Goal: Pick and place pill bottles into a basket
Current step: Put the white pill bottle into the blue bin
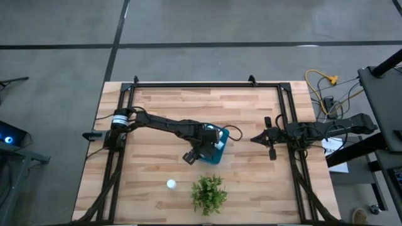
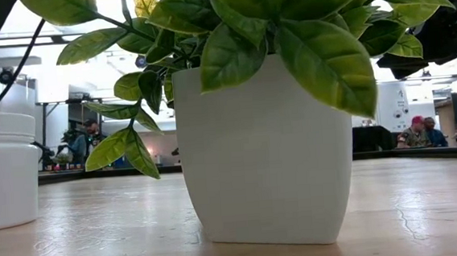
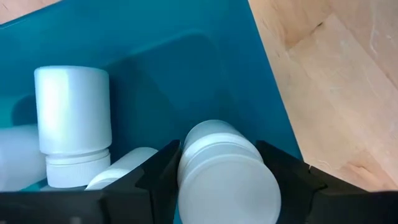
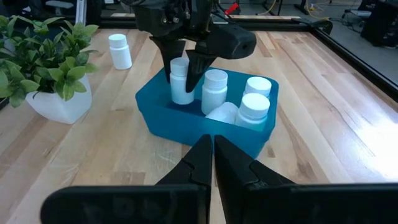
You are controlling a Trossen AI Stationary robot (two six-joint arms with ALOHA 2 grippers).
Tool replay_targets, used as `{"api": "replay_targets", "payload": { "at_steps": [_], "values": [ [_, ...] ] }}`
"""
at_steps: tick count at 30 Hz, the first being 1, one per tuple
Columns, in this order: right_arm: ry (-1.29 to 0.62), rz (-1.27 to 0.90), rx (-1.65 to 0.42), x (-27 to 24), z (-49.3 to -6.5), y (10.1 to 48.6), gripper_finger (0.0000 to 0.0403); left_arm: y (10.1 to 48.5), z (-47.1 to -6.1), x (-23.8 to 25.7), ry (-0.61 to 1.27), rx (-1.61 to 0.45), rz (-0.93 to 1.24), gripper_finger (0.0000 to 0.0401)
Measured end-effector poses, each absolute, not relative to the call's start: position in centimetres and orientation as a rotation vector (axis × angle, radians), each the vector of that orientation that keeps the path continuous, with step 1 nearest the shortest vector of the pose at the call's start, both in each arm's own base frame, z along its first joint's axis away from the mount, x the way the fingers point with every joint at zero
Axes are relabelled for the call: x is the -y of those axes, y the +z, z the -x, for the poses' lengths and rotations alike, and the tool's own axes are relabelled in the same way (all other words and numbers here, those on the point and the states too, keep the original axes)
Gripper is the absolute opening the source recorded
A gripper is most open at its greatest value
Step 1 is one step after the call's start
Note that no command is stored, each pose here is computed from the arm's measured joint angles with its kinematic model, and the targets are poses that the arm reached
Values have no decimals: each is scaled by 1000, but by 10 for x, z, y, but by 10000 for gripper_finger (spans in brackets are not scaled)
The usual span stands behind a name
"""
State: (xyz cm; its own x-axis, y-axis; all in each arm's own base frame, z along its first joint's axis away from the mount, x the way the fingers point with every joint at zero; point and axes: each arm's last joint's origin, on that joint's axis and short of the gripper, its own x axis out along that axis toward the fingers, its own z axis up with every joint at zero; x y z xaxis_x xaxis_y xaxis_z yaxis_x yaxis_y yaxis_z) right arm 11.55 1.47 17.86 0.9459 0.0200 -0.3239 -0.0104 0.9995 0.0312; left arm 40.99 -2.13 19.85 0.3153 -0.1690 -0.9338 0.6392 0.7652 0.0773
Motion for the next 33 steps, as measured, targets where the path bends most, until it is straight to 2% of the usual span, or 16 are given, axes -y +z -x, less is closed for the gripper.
{"api": "replay_targets", "payload": {
  "at_steps": [9,33],
  "values": [
    [16,-30,-329,-15,-115,179,8,183,-414,21,-576,-1173,-471,176],
    [15,-29,-331,-15,-115,179,8,190,-416,21,-556,-1159,-476,178]
  ]
}}
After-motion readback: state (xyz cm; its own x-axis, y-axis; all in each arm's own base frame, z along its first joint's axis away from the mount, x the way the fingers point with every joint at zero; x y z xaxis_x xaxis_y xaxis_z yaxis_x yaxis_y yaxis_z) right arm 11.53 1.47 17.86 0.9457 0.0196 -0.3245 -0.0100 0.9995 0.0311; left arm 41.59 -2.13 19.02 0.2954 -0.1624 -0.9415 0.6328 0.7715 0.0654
